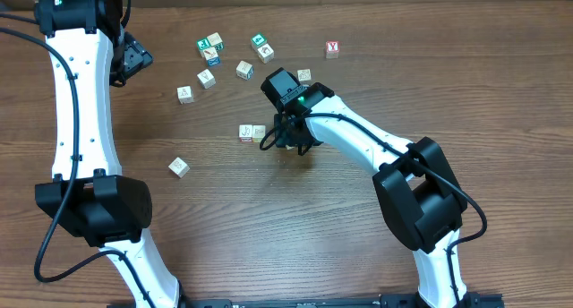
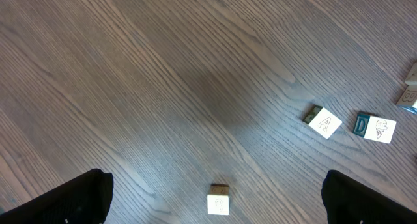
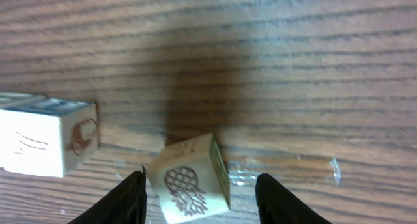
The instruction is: Form a horizontal line
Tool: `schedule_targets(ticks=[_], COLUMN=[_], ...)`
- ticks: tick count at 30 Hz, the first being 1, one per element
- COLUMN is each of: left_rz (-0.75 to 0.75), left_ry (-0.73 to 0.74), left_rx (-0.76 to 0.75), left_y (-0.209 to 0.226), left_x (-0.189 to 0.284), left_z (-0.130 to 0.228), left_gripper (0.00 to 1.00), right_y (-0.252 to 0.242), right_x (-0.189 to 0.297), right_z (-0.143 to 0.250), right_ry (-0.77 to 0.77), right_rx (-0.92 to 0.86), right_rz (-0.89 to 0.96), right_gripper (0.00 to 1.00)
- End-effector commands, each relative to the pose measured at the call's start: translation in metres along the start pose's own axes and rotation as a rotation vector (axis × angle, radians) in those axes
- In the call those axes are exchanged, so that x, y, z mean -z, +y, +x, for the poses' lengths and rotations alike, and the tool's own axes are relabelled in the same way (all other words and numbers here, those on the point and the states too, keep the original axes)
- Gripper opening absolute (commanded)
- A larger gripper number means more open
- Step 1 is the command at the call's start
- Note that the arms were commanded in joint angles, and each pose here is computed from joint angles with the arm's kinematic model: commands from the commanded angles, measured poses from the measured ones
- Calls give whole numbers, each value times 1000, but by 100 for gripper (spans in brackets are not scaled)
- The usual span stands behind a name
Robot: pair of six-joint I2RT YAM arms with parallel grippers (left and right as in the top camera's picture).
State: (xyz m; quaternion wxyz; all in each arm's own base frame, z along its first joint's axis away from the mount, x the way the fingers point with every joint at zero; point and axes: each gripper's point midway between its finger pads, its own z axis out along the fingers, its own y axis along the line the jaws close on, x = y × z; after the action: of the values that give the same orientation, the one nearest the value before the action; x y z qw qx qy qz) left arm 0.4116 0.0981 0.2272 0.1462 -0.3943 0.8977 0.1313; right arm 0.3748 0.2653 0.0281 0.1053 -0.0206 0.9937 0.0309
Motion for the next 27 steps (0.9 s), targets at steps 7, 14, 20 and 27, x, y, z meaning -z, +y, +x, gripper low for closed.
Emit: schedule_targets(ticks=[7, 14, 20, 27], left_rz=[13, 13, 13, 13], left_ry=[-16, -16, -16, -16], left_rx=[-21, -21, -21, -21], left_y=[-1, -1, -1, -1], left_x=[7, 7, 7, 7], left_z=[-1, -1, -1, -1], left_gripper=[100, 100, 100, 100], right_y=[0, 4, 8, 16], right_x=[-3, -3, -3, -2], right_z=[5, 0, -7, -8], right_ry=[19, -4, -31, -27], right_rx=[0, -2, -9, -35], right_rz=[3, -13, -32, -70], right_gripper=[33, 25, 25, 25])
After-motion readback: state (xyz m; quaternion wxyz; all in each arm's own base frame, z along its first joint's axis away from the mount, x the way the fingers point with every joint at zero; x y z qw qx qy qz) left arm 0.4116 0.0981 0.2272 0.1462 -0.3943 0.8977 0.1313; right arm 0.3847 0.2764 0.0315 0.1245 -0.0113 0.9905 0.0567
